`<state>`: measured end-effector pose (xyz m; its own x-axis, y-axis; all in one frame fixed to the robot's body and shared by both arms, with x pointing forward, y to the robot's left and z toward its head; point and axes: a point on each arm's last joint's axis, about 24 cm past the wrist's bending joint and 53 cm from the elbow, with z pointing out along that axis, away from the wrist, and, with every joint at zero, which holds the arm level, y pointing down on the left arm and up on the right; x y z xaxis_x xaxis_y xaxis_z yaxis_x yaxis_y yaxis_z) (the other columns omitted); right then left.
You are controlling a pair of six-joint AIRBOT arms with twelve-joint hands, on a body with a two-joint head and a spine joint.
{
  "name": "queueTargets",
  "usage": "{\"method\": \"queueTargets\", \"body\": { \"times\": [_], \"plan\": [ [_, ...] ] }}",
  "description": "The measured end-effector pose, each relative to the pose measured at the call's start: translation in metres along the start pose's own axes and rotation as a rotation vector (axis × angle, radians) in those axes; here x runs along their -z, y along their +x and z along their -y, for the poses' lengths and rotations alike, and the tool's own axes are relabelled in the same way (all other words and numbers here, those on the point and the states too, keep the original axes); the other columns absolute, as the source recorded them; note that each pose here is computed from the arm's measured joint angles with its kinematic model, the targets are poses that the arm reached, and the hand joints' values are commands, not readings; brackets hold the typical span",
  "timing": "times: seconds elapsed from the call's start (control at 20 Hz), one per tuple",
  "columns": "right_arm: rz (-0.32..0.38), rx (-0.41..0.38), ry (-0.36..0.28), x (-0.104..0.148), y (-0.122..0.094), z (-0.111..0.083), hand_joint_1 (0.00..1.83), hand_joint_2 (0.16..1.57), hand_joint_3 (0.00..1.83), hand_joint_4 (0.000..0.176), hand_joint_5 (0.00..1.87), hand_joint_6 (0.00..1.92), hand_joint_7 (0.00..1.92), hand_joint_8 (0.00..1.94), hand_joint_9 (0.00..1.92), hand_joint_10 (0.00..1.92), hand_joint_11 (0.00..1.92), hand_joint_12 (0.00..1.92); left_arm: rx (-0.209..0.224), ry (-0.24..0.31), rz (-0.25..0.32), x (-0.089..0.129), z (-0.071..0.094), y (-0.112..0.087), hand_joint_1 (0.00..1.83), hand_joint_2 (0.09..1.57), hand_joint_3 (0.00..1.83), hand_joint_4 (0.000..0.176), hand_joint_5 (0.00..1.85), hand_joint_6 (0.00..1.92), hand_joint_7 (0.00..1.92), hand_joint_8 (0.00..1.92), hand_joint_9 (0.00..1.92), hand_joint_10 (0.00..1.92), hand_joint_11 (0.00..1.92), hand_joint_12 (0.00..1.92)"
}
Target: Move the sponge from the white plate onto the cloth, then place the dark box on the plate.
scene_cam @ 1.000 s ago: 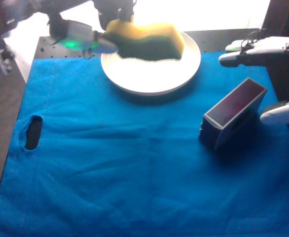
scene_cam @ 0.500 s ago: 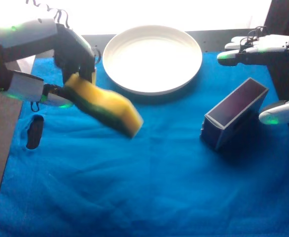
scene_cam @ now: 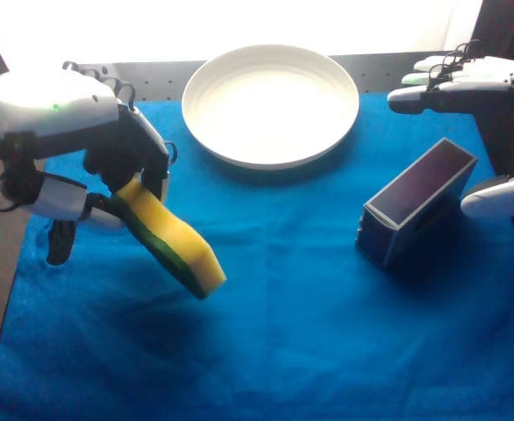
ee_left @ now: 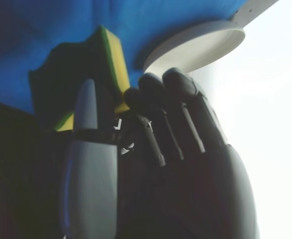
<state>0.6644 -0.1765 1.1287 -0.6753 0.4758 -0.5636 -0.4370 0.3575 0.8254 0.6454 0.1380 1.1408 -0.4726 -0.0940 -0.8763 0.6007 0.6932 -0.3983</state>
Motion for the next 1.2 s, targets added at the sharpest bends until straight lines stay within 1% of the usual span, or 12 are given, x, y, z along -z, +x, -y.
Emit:
{"method": "queueTargets", "body": {
  "times": [0.1,0.4,0.5,0.6,0.75,0.8,0.9,0.95,1.0,1.1,1.15,1.2],
  "plan": [
    [0.000,0.000,0.000,0.000,0.000,0.000,0.72,1.04,0.00,0.172,0.23,0.00,0.16,0.00,0.07,0.00,0.05,0.02,0.008,-0.008,-0.004,0.000,-0.002,0.002,1.07,1.00,0.00,0.000,0.85,0.08,0.77,0.73,0.72,1.10,0.61,1.48],
    [0.000,0.000,-0.001,0.000,0.000,0.000,0.68,1.04,0.00,0.172,0.23,0.00,0.15,0.00,0.05,0.00,0.03,0.01,0.048,0.004,0.046,0.004,-0.002,-0.012,0.94,0.94,0.00,0.000,0.62,0.00,0.52,0.63,0.35,1.07,0.07,1.60],
    [0.000,0.001,0.001,0.000,0.000,0.000,0.67,1.04,0.00,0.165,0.20,0.00,0.11,0.00,0.05,0.00,0.04,0.02,0.044,0.009,0.096,0.012,-0.002,-0.027,0.82,0.91,0.00,0.013,0.41,0.00,0.38,0.24,0.21,0.59,0.00,1.30],
    [-0.002,0.001,0.002,0.000,0.000,0.000,0.68,0.98,0.00,0.175,0.17,0.00,0.07,0.00,0.02,0.00,0.01,0.00,0.026,0.005,0.153,0.020,-0.001,-0.041,0.83,0.89,0.00,0.000,0.36,0.00,0.26,0.01,0.20,0.11,0.00,0.85],
    [-0.024,0.021,-0.001,0.000,0.004,0.000,0.84,0.91,0.00,0.176,0.16,0.00,0.04,0.00,0.01,0.00,0.03,0.01,0.034,-0.008,0.231,0.032,-0.005,-0.061,0.91,0.81,0.00,0.000,0.27,0.00,0.26,0.01,0.24,0.03,0.00,0.67],
    [-0.024,0.027,-0.002,0.000,0.003,0.000,0.88,0.90,0.00,0.159,0.18,0.01,0.05,0.00,0.01,0.00,0.04,0.02,0.036,-0.007,0.246,0.035,-0.005,-0.061,0.85,0.80,0.00,0.012,0.26,0.00,0.26,0.00,0.28,0.01,0.00,0.80],
    [-0.015,0.037,0.001,-0.002,-0.002,0.002,0.91,0.88,0.00,0.089,0.19,0.01,0.03,0.00,0.00,0.00,0.08,0.03,0.029,-0.007,0.270,0.037,-0.003,-0.064,0.86,0.81,0.01,0.065,0.27,0.01,0.24,0.00,0.25,0.00,0.00,0.80],
    [-0.007,0.030,0.000,-0.004,-0.003,0.003,0.93,0.87,0.00,0.090,0.20,0.01,0.01,0.00,0.00,0.00,0.08,0.03,0.022,-0.001,0.276,0.036,0.000,-0.064,0.87,0.81,0.00,0.077,0.26,0.00,0.22,0.00,0.23,0.00,0.00,0.76],
    [-0.009,0.027,0.003,-0.008,0.000,0.005,0.88,0.84,0.00,0.121,0.25,0.01,0.06,0.01,0.00,0.00,0.04,0.02,0.040,0.015,0.296,0.037,0.003,-0.067,0.89,0.79,0.00,0.111,0.20,0.00,0.14,0.00,0.12,0.00,0.00,0.52],
    [-0.034,0.045,0.015,-0.014,0.007,0.009,0.88,0.86,0.01,0.126,0.25,0.01,0.06,0.01,0.00,0.00,0.06,0.03,0.047,0.024,0.307,0.039,0.004,-0.065,0.88,0.80,0.00,0.109,0.16,0.00,0.09,0.01,0.07,0.01,0.00,0.34],
    [-0.061,0.082,0.037,-0.020,0.010,0.012,0.85,0.87,0.01,0.166,0.24,0.00,0.06,0.01,0.00,0.00,0.06,0.03,0.058,0.016,0.302,0.040,0.001,-0.062,0.85,0.81,0.00,0.108,0.14,0.00,0.07,0.00,0.06,0.01,0.00,0.31],
    [-0.071,0.102,0.046,-0.025,0.011,0.011,0.79,0.89,0.02,0.174,0.21,0.00,0.06,0.00,0.01,0.00,0.08,0.04,0.066,0.011,0.301,0.041,-0.001,-0.060,0.84,0.81,0.01,0.108,0.14,0.00,0.07,0.00,0.06,0.01,0.00,0.30]
  ]
}}
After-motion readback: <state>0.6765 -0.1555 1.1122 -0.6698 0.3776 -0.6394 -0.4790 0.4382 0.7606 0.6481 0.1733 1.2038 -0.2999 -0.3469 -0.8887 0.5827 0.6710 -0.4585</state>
